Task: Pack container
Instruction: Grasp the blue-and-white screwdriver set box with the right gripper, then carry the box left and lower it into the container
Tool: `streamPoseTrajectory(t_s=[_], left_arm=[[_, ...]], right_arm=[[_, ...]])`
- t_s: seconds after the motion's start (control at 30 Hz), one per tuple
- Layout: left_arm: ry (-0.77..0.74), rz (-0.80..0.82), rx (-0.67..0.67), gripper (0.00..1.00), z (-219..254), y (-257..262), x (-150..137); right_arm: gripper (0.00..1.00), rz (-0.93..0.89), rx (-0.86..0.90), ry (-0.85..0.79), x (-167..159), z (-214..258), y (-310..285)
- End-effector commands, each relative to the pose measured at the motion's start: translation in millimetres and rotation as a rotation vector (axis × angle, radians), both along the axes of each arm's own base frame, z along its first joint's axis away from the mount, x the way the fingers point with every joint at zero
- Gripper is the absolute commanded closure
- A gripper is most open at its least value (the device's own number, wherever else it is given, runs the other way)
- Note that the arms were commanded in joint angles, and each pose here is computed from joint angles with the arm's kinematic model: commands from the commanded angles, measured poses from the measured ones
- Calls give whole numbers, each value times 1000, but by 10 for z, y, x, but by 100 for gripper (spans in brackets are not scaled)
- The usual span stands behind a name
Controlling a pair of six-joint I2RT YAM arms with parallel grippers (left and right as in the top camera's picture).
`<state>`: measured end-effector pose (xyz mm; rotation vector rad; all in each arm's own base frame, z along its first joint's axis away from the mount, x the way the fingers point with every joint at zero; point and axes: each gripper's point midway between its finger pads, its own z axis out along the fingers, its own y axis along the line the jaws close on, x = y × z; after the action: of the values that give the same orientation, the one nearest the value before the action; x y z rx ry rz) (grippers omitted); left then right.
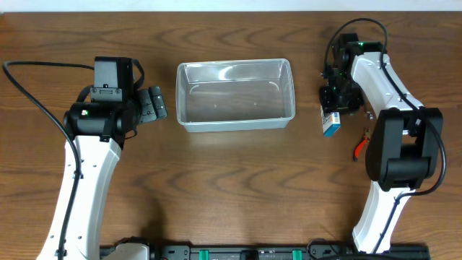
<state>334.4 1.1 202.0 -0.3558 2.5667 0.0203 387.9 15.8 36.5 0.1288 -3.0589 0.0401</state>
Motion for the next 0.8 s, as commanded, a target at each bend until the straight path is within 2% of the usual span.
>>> streamPoseTrajectory(t_s=[0.0,0.13,0.37,0.5,0.6,0.77], left_arm=[[-9,17,10,2,42,43,12],[-9,17,10,2,42,43,12],[-9,17,10,2,42,43,12],[-9,17,10,2,42,43,12],[-10,17,10,2,42,43,13],[-10,17,10,2,42,43,13]], right_arm=[[63,1,3,-7,-10,37,11],[78,0,24,-6,-11,37,46],[92,-3,63,-12,3,37,115],[95,4,65,-20,19,56,143],[95,14,70,-86,176,203,187],[94,43,108,-289,587,934,347]])
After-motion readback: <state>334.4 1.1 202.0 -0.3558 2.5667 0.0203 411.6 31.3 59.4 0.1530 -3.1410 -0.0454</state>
